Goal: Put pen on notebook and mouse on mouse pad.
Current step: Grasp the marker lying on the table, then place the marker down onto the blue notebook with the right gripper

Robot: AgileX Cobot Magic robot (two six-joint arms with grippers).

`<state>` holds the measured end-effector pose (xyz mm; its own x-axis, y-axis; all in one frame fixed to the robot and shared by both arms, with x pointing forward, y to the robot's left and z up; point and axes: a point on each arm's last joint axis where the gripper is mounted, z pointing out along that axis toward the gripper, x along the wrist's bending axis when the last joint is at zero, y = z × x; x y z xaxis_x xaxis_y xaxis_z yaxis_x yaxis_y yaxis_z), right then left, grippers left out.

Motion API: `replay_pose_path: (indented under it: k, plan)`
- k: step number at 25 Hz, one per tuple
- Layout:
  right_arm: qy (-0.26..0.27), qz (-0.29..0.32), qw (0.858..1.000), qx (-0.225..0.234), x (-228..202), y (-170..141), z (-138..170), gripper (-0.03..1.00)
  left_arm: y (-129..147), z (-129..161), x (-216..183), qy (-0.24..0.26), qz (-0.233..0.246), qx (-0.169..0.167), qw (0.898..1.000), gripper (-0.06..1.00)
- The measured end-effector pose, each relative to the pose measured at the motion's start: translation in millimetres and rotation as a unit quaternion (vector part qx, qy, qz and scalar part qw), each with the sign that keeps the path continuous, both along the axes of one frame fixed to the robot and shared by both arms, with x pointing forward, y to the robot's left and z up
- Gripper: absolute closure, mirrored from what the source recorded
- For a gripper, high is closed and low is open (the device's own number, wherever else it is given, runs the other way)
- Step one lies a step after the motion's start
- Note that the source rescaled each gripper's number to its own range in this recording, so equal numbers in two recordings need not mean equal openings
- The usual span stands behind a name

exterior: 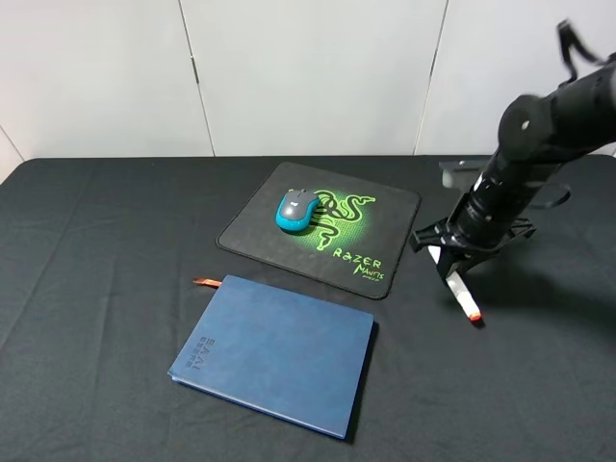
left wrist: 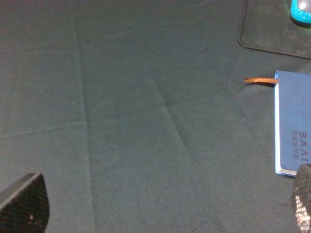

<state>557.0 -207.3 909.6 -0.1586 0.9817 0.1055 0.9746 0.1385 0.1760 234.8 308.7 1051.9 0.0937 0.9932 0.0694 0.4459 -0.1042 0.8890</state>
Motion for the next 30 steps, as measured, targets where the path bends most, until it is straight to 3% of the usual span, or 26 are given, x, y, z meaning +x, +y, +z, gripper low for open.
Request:
replay_pose_path:
  k: [9, 16, 30]
  plan:
    - [-0.007, 0.016, 1.0, 0.007, -20.2, -3.7, 52.4, 0.97, 0.0, 0.0, 0.0, 0.0, 0.0, 0.0, 1.0, -0.06]
    - [0.006, 0.055, 0.998, 0.014, -32.3, 4.6, 64.6, 0.97, 0.0, 0.0, 0.0, 0.0, 0.0, 0.0, 1.0, -0.06]
    - [0.029, 0.271, 0.962, 0.0, -107.0, 123.0, 59.2, 0.97, 0.0, 0.0, 0.0, 0.0, 0.0, 0.0, 1.0, -0.06]
